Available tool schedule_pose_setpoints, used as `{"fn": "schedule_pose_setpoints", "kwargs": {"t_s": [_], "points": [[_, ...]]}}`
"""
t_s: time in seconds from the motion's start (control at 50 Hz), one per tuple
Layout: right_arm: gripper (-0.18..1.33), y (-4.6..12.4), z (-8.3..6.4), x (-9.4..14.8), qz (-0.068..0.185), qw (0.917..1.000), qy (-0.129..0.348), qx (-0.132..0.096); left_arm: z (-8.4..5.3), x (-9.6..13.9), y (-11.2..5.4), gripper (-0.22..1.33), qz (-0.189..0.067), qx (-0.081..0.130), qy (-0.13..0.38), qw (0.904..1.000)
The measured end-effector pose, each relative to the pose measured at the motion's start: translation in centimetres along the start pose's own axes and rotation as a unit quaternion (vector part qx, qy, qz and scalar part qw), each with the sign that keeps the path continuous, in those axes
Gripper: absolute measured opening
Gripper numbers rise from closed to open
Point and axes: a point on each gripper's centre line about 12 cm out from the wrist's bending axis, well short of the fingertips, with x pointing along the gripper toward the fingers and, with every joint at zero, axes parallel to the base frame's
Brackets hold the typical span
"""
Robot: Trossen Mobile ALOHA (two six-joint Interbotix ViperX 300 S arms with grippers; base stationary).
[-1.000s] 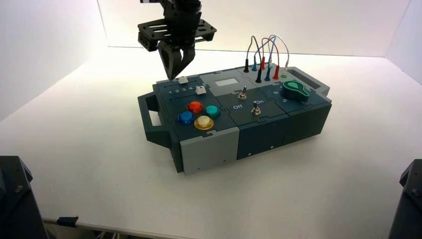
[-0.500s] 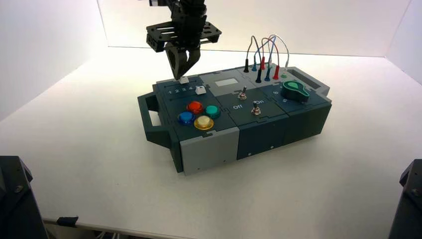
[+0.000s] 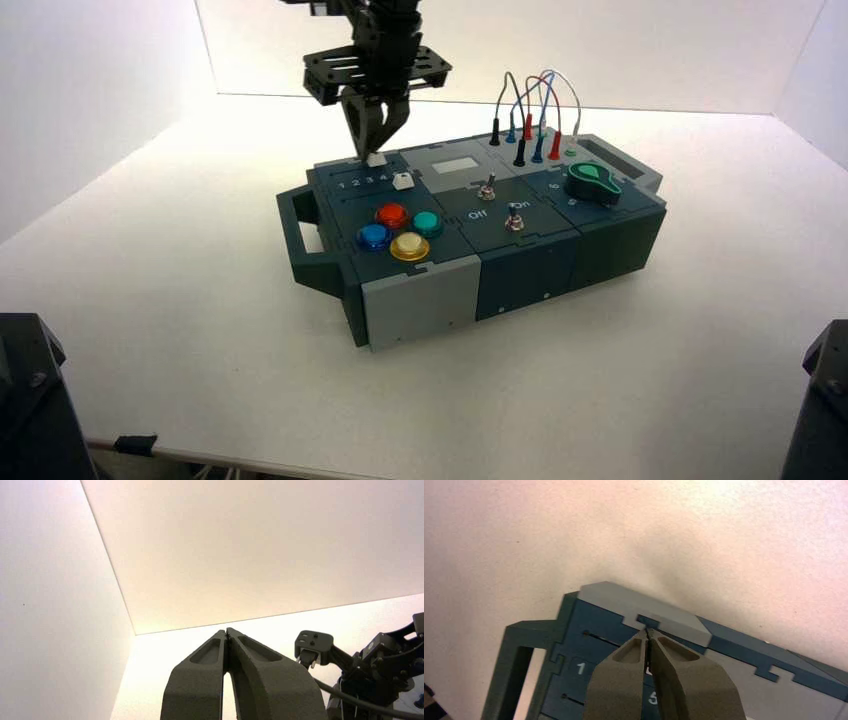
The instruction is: Move the top slider to position 5.
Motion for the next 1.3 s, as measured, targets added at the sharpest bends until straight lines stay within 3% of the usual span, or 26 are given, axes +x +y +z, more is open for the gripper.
{"fn": "schedule_pose_setpoints", "kwargs": {"t_s": [0.72,0.94,1.02,1.3], "points": [[-0.14,-1.0,-0.6,-0.6,-0.007,1.0,-0.003,0.005,0.0,0.0,0.0,-0.16,0.0,0.001,0.0,1.0],[-0.14,-0.2,0.1,-4.8,-0.001,0.999,-0.044,-0.003,-0.2,0.3,0.0,-0.16,-0.001,0.0,0.008,1.0],[-0.14,0.2,-0.8,-6.4,0.008,0.9993,-0.035,0.005,-0.3,0.4,0.0,-0.16,-0.001,0.001,0.01,0.9999],[-0.14,0.3,-3.8,-8.0,0.014,0.9998,-0.002,0.014,-0.3,0.3,0.0,-0.16,-0.001,0.0,0.011,0.9999]]}}
